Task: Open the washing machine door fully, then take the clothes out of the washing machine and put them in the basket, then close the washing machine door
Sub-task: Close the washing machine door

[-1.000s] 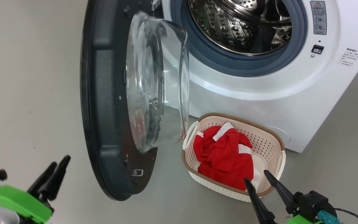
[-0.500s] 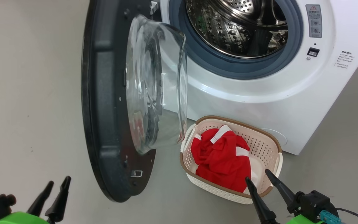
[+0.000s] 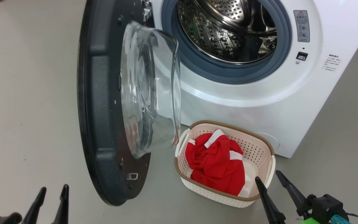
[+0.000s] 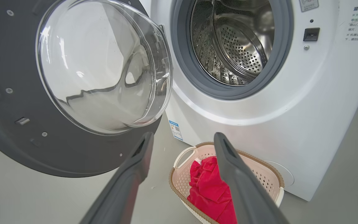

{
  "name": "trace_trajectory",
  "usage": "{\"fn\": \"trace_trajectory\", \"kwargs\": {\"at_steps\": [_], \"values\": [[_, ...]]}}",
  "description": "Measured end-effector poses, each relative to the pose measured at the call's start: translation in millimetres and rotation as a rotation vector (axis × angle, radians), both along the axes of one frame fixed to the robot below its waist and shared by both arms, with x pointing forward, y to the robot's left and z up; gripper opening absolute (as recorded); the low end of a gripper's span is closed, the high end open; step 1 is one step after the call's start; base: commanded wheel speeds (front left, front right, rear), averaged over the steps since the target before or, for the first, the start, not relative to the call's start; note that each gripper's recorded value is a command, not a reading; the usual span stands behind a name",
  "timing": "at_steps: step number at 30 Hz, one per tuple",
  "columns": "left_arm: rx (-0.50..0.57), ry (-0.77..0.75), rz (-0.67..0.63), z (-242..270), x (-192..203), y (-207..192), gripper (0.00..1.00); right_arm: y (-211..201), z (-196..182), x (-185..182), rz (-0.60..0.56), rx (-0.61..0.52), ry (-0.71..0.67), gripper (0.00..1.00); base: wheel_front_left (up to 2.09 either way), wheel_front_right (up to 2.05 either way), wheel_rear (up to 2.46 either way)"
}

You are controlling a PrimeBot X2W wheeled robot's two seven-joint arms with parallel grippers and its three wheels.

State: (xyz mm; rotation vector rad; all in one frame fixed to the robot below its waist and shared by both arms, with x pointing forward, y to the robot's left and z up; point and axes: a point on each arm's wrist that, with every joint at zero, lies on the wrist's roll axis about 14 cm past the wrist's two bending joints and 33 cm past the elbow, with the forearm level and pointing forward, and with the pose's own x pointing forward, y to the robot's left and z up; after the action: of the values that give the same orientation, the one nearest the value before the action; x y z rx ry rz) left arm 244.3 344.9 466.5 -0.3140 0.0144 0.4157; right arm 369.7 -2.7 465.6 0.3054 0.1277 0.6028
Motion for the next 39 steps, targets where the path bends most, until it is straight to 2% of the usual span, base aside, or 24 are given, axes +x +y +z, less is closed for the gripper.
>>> {"fn": "trace_trajectory", "kwargs": {"at_steps": [6, 11, 39], "values": [[0.095, -0.018, -0.004, 12.7, -2.4, -7.6, 1.00, -8.4, 5.4, -2.6, -0.028, 0.007, -0.012, 1.00, 0.00, 0.00, 0.00], [0.133, -0.041, 0.007, 22.3, -3.0, -9.7, 1.00, -11.2, 7.2, -5.8, -0.039, 0.013, -0.013, 1.00, 0.00, 0.00, 0.00], [0.135, -0.023, 0.027, 16.2, -10.9, -12.6, 1.00, -12.7, -0.4, -12.1, -0.055, 0.019, 0.020, 1.00, 0.00, 0.00, 0.00]]}}
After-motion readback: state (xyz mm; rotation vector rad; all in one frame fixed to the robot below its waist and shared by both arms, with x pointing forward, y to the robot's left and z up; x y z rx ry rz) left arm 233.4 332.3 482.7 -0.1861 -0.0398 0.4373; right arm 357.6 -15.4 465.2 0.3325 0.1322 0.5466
